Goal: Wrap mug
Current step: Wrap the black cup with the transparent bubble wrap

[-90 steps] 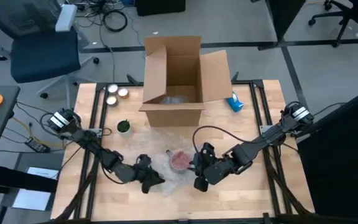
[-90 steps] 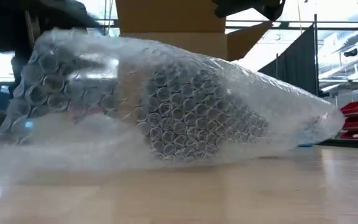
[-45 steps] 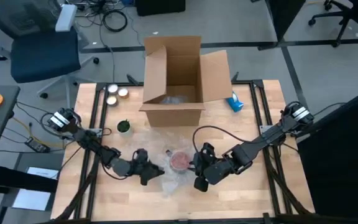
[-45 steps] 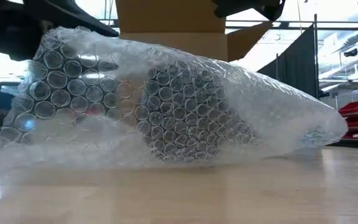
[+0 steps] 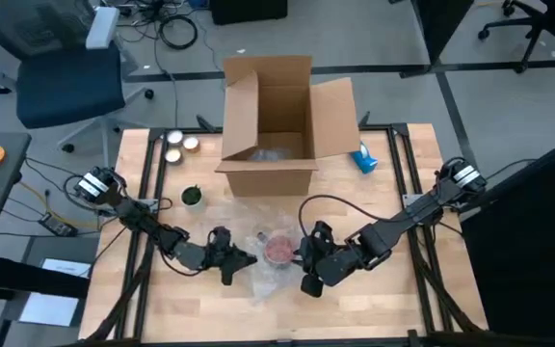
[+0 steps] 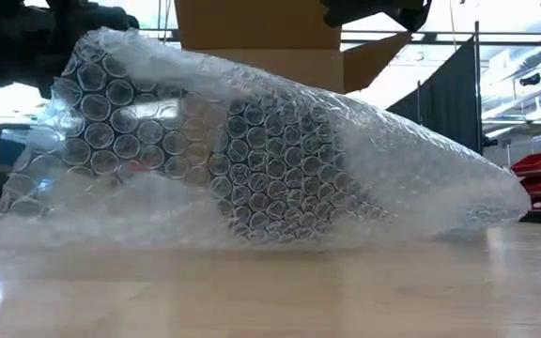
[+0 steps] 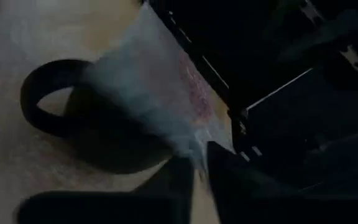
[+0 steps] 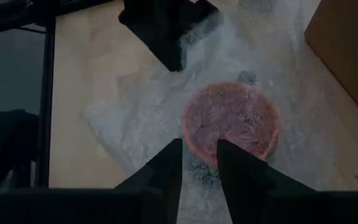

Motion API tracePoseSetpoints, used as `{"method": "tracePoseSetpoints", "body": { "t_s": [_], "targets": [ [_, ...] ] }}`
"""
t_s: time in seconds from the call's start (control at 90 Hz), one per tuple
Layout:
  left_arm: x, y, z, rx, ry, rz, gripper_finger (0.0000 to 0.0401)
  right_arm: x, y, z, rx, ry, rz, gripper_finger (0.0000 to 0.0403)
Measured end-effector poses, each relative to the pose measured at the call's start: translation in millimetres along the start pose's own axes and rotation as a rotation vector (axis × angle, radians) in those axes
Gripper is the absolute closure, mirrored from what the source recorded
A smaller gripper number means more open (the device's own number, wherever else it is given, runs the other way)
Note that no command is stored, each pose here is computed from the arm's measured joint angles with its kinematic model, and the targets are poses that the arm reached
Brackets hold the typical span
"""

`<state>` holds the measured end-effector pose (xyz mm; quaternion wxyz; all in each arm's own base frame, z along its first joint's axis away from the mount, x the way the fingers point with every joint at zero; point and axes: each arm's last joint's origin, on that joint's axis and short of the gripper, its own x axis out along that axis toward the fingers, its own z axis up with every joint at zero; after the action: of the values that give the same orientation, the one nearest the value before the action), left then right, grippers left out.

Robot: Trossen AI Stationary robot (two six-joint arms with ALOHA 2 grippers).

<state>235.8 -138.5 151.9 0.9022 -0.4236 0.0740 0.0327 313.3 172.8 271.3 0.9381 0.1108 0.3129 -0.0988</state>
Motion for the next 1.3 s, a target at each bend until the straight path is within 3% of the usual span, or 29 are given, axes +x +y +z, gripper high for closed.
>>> {"method": "tracePoseSetpoints", "body": {
  "t_s": [0.122,0.244,0.467,0.678,0.822,1.1,1.3],
  "targets": [
    [6,-14,4,0.06,-0.024,-0.034,0.04,-4,4,-5,-0.008,0.017,0.004,0.0326],
    [14,-40,12,0.128,-0.052,-0.134,0.0401,-11,6,-17,0.003,0.076,-0.017,0.0332],
    [28,-86,28,0.244,-0.082,-0.266,0.0401,-29,4,-40,0.057,0.207,-0.114,0.0349],
    [33,-99,24,0.354,0.003,-0.239,0.0401,-40,-5,-52,0.06,0.199,-0.289,0.0365],
    [31,-104,19,0.433,0.049,-0.252,0.0401,-32,-17,-42,0.078,0.153,-0.356,0.038],
    [20,-126,9,0.608,0.05,-0.359,0.0401,-6,-23,-10,0.06,0.098,-0.213,0.0402],
    [19,-126,8,0.614,0.047,-0.36,0.0401,14,-20,2,0.024,0.078,-0.074,0.0403]
  ]
}}
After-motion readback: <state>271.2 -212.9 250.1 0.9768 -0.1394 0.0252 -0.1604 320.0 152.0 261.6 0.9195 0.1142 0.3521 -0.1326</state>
